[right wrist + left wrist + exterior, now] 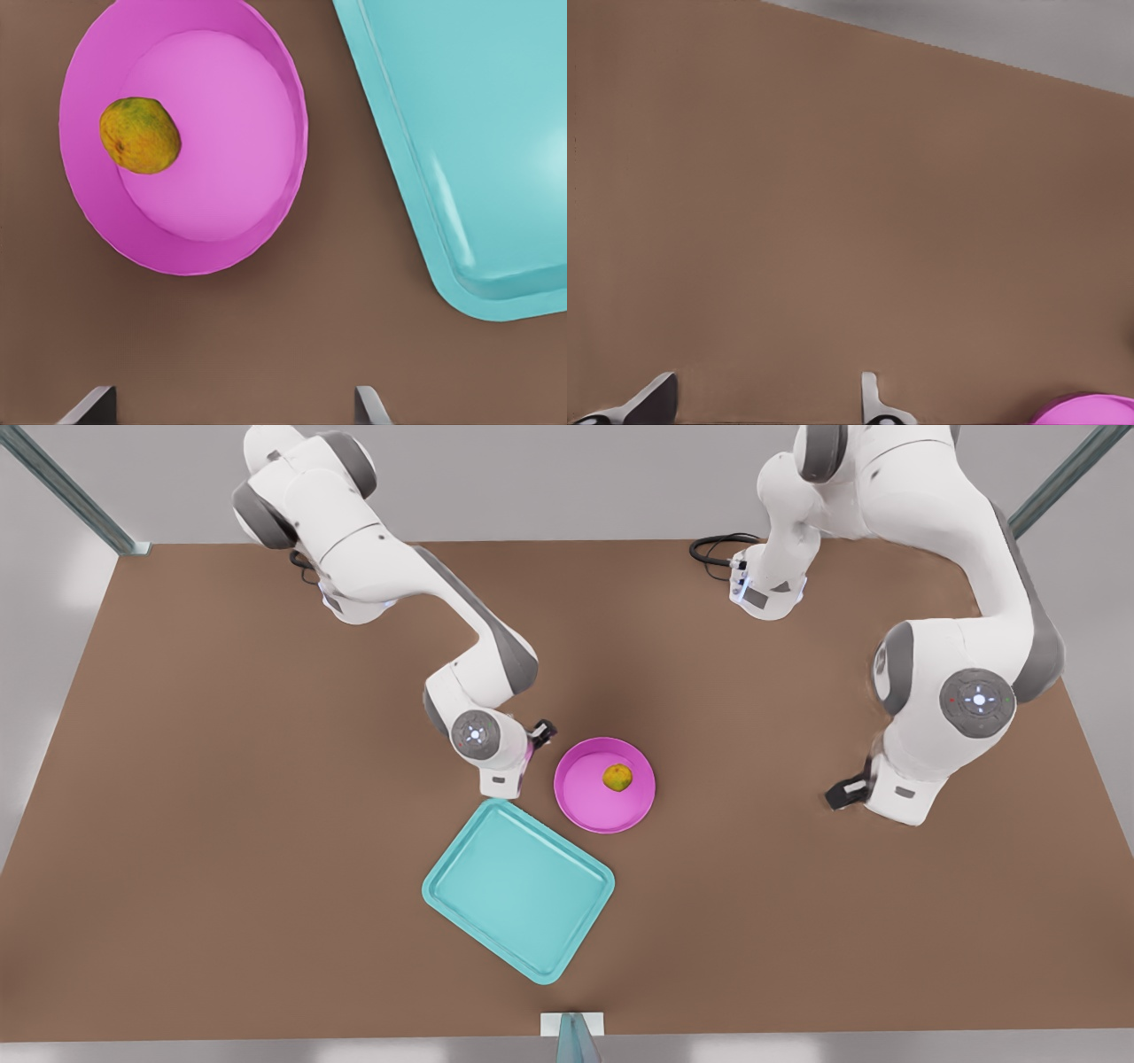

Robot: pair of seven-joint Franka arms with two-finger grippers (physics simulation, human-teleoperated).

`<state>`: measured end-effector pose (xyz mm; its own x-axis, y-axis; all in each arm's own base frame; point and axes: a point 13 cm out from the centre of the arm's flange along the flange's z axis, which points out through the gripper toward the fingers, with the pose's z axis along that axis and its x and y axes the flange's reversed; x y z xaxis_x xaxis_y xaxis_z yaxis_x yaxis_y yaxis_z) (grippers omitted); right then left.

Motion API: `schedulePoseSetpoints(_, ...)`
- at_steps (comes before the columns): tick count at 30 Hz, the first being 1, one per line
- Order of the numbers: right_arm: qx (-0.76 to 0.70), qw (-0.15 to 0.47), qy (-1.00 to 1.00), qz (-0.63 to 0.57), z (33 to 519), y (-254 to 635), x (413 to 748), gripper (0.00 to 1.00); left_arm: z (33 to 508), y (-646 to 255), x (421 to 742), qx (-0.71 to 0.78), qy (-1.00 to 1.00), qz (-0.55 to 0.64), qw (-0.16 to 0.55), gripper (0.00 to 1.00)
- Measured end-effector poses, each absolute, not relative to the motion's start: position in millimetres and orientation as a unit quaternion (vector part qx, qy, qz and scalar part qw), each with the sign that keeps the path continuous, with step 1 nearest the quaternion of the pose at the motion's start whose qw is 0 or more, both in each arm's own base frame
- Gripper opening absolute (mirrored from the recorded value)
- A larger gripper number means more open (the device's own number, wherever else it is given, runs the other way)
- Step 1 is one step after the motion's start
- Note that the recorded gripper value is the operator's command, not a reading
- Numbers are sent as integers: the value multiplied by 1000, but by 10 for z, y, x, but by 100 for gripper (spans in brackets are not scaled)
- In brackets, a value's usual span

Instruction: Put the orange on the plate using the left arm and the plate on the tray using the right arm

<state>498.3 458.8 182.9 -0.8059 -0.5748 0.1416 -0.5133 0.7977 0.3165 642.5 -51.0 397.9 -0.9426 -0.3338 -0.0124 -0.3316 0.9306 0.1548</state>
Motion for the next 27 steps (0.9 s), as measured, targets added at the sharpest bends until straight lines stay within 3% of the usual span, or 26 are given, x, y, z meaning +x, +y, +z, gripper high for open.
schedulePoseSetpoints(4,210,113,-956,-169,1440,4728,5003,100,4102,-102,6006,127,-990,-35,54,100)
schedulePoseSetpoints(9,140,107,-966,-190,1183,4786,5142,100,4063,84,6024,82,-994,-42,66,100)
schedulePoseSetpoints(13,101,106,-969,-199,944,4851,5198,100,4364,51,6278,50,-997,-40,45,100)
schedulePoseSetpoints(25,49,113,-970,-208,592,5115,5181,100,4415,-23,5862,-9,-992,-15,124,100)
schedulePoseSetpoints(26,45,114,-971,-207,568,5112,5177,98,4404,-30,5853,-13,-992,-13,126,100)
schedulePoseSetpoints(27,43,115,-971,-206,549,5110,5173,82,4396,-34,5847,-16,-992,-12,128,100)
